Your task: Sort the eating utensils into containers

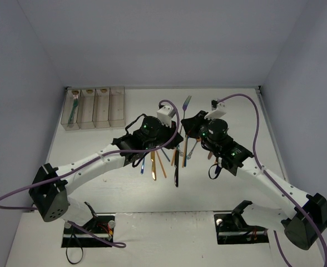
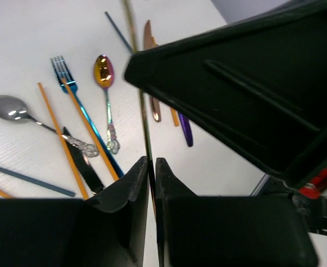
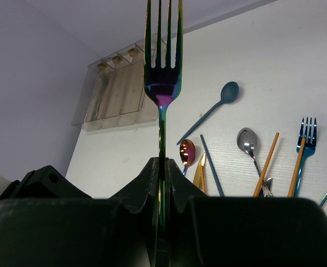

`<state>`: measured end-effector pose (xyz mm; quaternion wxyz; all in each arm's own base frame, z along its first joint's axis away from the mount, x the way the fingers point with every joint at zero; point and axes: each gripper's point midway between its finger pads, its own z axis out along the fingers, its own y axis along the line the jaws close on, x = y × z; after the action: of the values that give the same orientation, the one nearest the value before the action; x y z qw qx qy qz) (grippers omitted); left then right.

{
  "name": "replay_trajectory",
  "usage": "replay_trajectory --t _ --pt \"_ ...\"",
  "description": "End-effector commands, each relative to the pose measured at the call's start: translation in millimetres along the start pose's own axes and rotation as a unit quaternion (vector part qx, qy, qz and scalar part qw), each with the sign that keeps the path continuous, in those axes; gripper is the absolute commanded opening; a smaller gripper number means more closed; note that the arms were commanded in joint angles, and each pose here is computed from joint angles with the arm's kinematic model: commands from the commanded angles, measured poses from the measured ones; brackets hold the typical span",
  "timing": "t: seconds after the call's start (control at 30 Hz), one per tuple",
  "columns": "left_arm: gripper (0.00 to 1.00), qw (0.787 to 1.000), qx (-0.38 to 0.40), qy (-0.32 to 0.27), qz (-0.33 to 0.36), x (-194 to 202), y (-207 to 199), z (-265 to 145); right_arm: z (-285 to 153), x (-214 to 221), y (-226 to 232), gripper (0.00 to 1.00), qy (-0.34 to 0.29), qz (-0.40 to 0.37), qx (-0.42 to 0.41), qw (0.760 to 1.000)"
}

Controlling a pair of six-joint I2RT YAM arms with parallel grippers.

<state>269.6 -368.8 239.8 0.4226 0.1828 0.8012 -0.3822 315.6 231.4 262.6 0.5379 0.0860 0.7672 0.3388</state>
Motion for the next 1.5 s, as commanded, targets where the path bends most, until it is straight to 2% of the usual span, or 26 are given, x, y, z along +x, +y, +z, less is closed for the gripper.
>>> replay_trajectory --t 0.0,0.07,0.1,0.13,0.3,0.37,0.47,0.63,0.7,0.9,0.97,1.07,1.13,1.47 --pt "0.01 0.998 0.016 -0.061 0.011 -42 -18 -10 1 -20 24 0.0 -0.038 0.015 -0.041 0.998" --pt "0.0 0.998 -0.003 -0.059 0.016 -41 -11 -12 1 -20 23 0.03 -0.04 0.013 -0.039 0.998" --pt "0.0 0.998 -0.012 -0.06 0.021 -41 -8 -15 1 -20 22 0.09 -0.04 0.011 -0.039 0.998" --pt "0.0 0.998 -0.02 -0.062 0.026 -42 -5 -18 1 -19 22 0.16 -0.039 0.009 -0.039 0.998" --pt "0.0 0.995 -0.075 -0.062 0.028 -41 29 -31 -2 -25 20 0.64 -0.048 -0.013 -0.036 0.998" --pt "0.0 0.994 -0.094 -0.059 0.025 -41 45 -37 -4 -29 18 0.72 -0.056 -0.023 -0.029 0.998" --pt "0.0 0.99 -0.127 -0.058 0.028 -44 67 -51 -6 -32 11 0.75 -0.059 -0.037 -0.01 0.998" --pt "0.0 0.964 -0.258 -0.056 0.031 -68 170 -104 -17 -37 -16 0.76 -0.067 -0.082 0.05 0.993" --pt "0.0 0.954 -0.292 -0.052 0.033 -76 196 -122 -22 -37 -23 0.76 -0.068 -0.088 0.063 0.992" --pt "0.0 0.907 -0.415 -0.056 0.051 -105 294 -195 -31 -23 -35 0.76 -0.046 -0.123 0.066 0.989" --pt "0.0 0.894 -0.444 -0.039 0.057 -106 330 -215 -32 -15 -42 0.76 -0.034 -0.133 0.068 0.988" --pt "0.0 0.888 -0.454 -0.03 0.073 -120 367 -235 -34 -7 -50 0.76 -0.024 -0.143 0.073 0.987" --pt "0.0 0.885 -0.462 -0.015 0.065 -116 401 -242 -35 -3 -52 0.76 -0.017 -0.148 0.072 0.986" --pt "0.0 0.884 -0.461 0.038 0.065 -106 502 -241 -36 23 -70 0.77 0.032 -0.162 0.07 0.984"
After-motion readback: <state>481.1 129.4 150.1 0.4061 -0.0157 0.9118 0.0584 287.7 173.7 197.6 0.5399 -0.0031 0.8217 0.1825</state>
